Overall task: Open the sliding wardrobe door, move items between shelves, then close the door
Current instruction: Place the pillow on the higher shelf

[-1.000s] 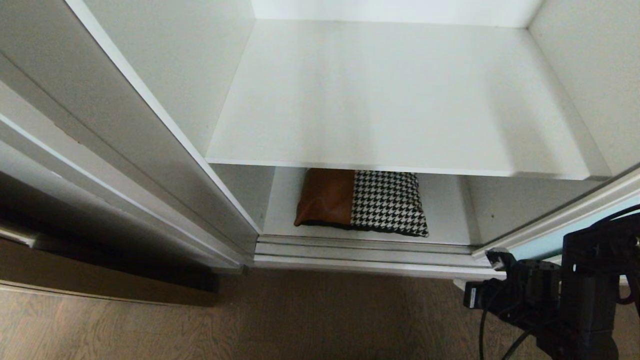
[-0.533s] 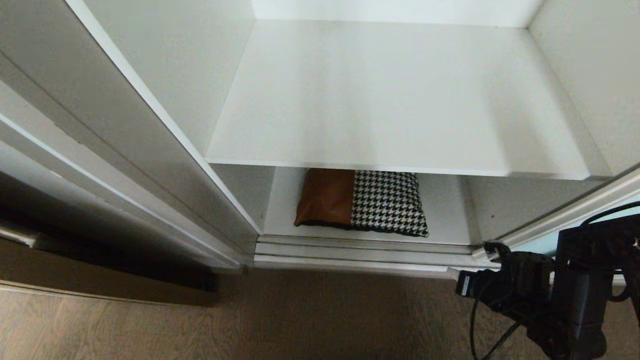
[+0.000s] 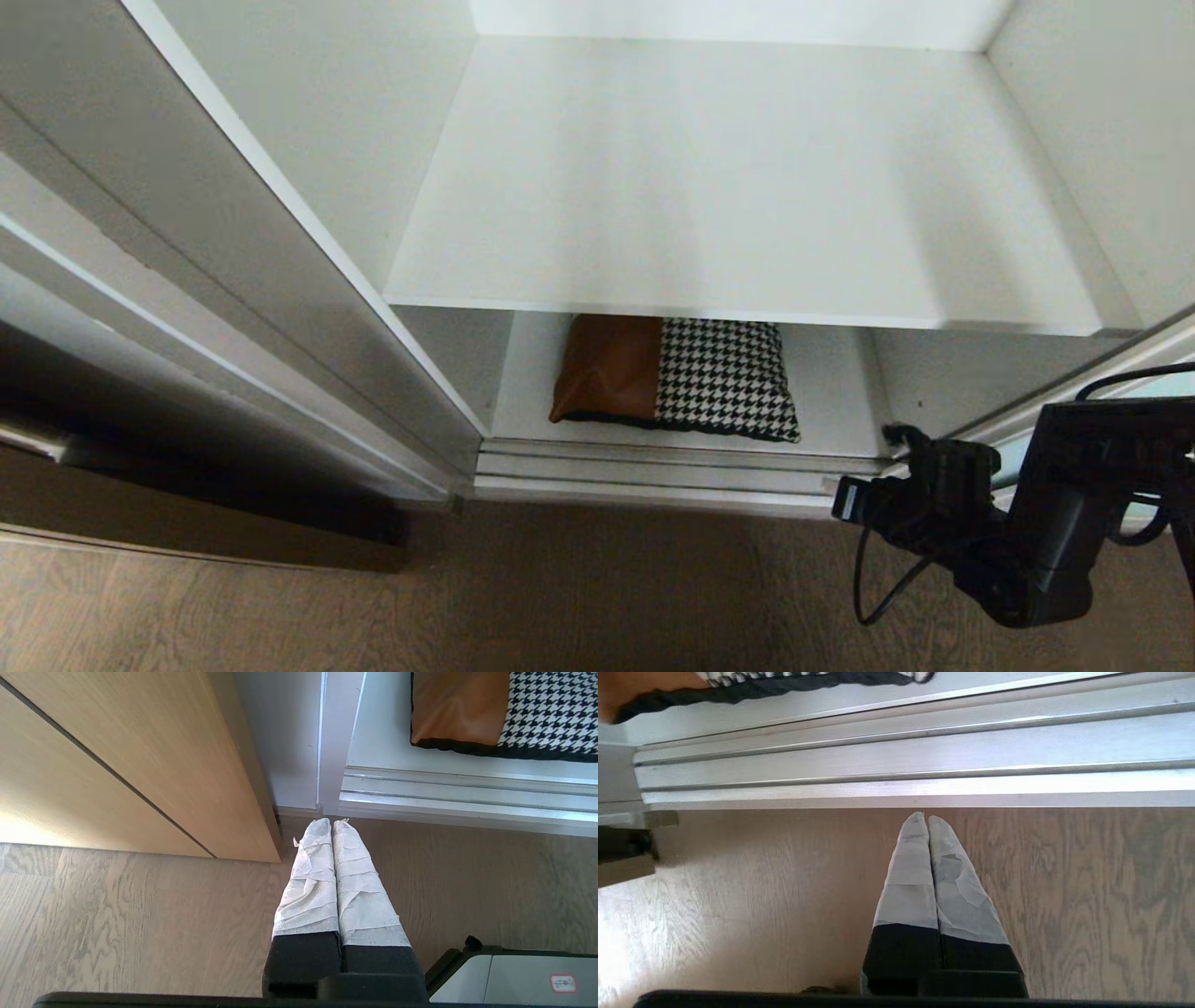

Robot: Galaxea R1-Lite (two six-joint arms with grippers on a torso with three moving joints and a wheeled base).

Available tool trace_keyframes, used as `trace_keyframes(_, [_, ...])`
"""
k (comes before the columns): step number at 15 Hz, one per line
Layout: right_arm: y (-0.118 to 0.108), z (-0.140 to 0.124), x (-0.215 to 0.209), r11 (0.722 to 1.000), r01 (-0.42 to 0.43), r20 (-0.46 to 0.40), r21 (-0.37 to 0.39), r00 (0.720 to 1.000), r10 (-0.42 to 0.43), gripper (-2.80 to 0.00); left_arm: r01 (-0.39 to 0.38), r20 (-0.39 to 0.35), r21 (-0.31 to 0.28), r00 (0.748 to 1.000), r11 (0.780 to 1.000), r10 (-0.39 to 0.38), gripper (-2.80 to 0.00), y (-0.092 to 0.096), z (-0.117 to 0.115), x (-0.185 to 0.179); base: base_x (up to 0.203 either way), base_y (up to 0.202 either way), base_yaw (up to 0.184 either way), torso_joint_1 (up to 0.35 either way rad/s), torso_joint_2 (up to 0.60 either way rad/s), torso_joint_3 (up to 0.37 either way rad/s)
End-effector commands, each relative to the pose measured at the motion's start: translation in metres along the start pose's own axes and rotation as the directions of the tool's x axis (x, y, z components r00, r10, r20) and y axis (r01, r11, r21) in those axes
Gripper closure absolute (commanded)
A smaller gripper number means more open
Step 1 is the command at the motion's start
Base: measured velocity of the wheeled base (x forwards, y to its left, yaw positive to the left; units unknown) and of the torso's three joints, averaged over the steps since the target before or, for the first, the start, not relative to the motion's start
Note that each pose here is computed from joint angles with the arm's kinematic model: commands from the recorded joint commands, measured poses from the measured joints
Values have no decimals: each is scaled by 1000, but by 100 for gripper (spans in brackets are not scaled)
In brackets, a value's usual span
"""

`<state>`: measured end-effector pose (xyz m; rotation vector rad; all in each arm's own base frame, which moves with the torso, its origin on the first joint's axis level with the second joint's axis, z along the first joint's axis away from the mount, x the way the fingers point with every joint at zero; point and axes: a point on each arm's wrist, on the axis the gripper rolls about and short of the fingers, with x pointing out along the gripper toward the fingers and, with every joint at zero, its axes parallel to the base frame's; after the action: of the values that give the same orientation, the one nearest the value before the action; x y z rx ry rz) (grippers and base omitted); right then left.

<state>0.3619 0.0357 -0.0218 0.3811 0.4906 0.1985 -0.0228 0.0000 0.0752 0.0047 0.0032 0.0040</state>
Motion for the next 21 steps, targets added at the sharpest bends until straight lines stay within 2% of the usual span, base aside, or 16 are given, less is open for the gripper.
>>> trace_keyframes(1, [3,12,9,1000,-14,35,7,999,14,0,-1,-3,0,1000,1000,1,0,0,0,0,0,0,0,0,0,0])
trace_keyframes(3, [3,16,15,999,-16,40,47,999,14,0,-1,-3,0,1000,1000,1,0,0,0,0,0,0,0,0,0,0])
trace_keyframes(6, [3,19,22,999,-13,30,52,999,11,0,-1,-3,0,1000,1000,1,0,0,0,0,0,0,0,0,0,0])
trace_keyframes(7, [4,21,23,999,-16,28,50,999,15,-22,-1,-3,0,1000,1000,1,0,0,0,0,0,0,0,0,0,0])
trace_keyframes(8, [3,21,24,999,-20,28,50,999,18,-280,-1,-3,0,1000,1000,1,0,0,0,0,0,0,0,0,0,0])
trace_keyframes(10, [3,18,28,999,-27,27,46,999,26,-280,-1,-3,0,1000,1000,1,0,0,0,0,0,0,0,0,0,0])
trace_keyframes(15, [6,30,47,996,-64,56,56,997,60,-280,-1,-3,0,1000,1000,1,0,0,0,0,0,0,0,0,0,0])
trace_keyframes(18, [11,39,51,987,-147,50,68,988,144,-280,-1,-3,0,1000,1000,1,0,0,0,0,0,0,0,0,0,0])
trace_keyframes(21, [12,48,62,983,-172,53,67,984,169,-280,-1,-3,0,1000,1000,1,0,0,0,0,0,0,0,0,0,0])
